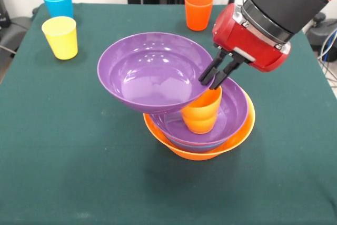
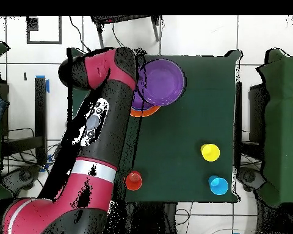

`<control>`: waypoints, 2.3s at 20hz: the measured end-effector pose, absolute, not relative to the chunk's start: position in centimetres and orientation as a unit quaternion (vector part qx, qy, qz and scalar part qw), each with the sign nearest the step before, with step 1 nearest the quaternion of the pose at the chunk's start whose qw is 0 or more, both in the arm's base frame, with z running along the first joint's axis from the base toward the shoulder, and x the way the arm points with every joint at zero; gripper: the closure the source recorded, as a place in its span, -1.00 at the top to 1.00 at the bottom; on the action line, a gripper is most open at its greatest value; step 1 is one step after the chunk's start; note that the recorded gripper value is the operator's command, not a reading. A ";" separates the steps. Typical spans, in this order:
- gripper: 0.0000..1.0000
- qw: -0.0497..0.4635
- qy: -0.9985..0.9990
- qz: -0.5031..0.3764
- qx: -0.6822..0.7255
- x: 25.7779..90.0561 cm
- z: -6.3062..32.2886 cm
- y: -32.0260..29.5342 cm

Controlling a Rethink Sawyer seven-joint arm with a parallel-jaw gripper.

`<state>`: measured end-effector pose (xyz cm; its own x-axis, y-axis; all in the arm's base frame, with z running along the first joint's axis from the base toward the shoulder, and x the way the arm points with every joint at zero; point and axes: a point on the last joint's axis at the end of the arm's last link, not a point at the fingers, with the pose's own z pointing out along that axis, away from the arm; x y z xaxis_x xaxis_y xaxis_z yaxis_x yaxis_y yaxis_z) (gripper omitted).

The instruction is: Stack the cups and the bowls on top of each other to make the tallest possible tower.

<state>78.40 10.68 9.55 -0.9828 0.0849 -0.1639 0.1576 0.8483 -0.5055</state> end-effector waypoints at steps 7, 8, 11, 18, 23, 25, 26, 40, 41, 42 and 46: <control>-1.00 0.066 0.961 -0.257 0.075 79.0 10.3 11.8; -1.00 0.065 0.961 -0.257 0.076 79.0 10.4 11.8; -1.00 0.061 0.962 -0.253 0.080 79.1 10.7 12.2; -1.00 0.045 0.965 -0.240 0.093 79.2 11.5 13.1; -1.00 0.040 0.966 -0.239 0.096 79.1 11.6 13.2; -1.00 0.040 0.966 -0.239 0.096 79.1 11.6 13.2; -1.00 0.040 0.965 -0.239 0.096 79.1 11.6 13.2; -1.00 0.039 0.965 -0.241 0.096 79.1 11.5 13.1; -1.00 0.039 0.965 -0.242 0.096 79.1 11.5 13.1; -1.00 0.040 0.965 -0.243 0.095 79.1 11.5 13.0; -1.00 0.044 0.964 -0.244 0.093 79.5 11.6 13.2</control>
